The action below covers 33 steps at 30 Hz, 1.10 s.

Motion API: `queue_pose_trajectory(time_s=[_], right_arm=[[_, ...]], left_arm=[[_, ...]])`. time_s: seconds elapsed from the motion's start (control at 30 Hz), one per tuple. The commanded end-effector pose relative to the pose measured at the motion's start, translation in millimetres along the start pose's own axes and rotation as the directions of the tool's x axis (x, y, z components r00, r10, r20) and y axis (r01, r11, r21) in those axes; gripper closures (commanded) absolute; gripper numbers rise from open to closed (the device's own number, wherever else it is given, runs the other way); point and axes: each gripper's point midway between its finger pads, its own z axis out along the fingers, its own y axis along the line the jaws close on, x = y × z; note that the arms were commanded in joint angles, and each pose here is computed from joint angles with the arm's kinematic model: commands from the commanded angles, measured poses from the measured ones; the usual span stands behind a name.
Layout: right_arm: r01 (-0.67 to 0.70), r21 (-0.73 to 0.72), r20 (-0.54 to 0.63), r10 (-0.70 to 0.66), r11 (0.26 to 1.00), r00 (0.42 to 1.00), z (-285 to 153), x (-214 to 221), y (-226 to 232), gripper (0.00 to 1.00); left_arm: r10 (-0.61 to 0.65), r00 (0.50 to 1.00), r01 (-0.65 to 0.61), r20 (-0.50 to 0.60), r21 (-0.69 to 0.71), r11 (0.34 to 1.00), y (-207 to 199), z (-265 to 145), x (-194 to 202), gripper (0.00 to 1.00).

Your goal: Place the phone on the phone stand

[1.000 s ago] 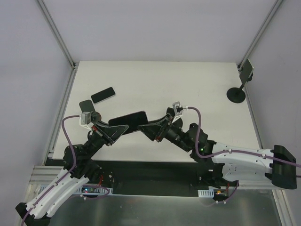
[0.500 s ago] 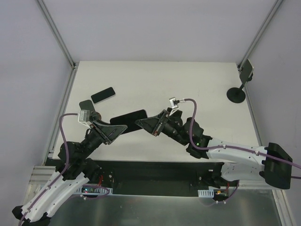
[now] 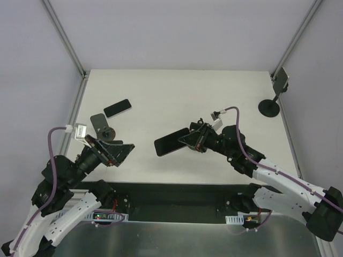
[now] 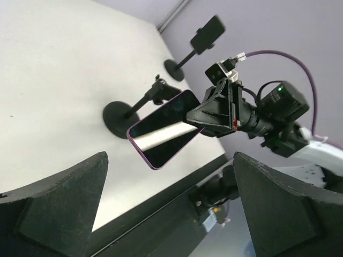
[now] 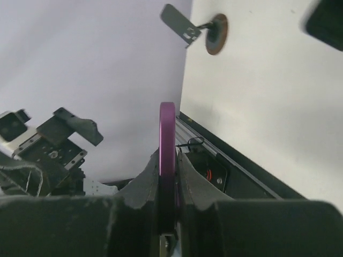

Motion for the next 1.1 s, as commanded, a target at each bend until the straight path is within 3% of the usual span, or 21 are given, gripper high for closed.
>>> queue_pose_trajectory(time_s=[0.0,0.1,0.27,0.53,0.7,0.83,0.97,1.07], right_arm=[[-0.249,0.084,-0.092,0.257,0.965,0.962,-20,13,-9,0.99],[-0.321,0.068,-0.077,0.326,0.945,0.942,-27,12,-5,0.99],[-0.394,0.033,-0.056,0.395,0.918,0.917,-37,9,0,0.99],[-0.293,0.014,-0.202,0.289,0.956,0.936,-34,25,14,0.99],[-0.257,-0.028,-0.236,0.244,0.966,0.941,-33,27,21,0.99],[-0.151,-0.107,-0.281,0.116,0.983,0.953,-38,31,37,0.99],[-0.035,-0.175,-0.288,-0.017,0.984,0.957,-48,34,48,0.99],[0.045,-0.193,-0.313,-0.104,0.98,0.944,-52,39,48,0.99]], left_arm=[[0.156,0.956,-0.169,-0.247,-0.031,0.985,9,16,30,0.02],[0.224,0.902,-0.227,-0.369,0.037,0.973,2,34,44,0.03],[0.201,0.791,-0.1,-0.578,0.202,0.974,-25,53,81,0.04],[0.193,0.735,0.057,-0.65,0.343,0.938,-49,75,101,0.04],[0.154,0.73,0.057,-0.666,0.284,0.957,-37,87,107,0.09],[0.172,0.726,0.025,-0.665,0.277,0.961,-24,85,115,0.08],[0.187,0.655,0.119,-0.732,0.344,0.931,-36,73,127,0.1],[0.22,0.616,0.171,-0.757,0.401,0.9,-46,64,133,0.21]])
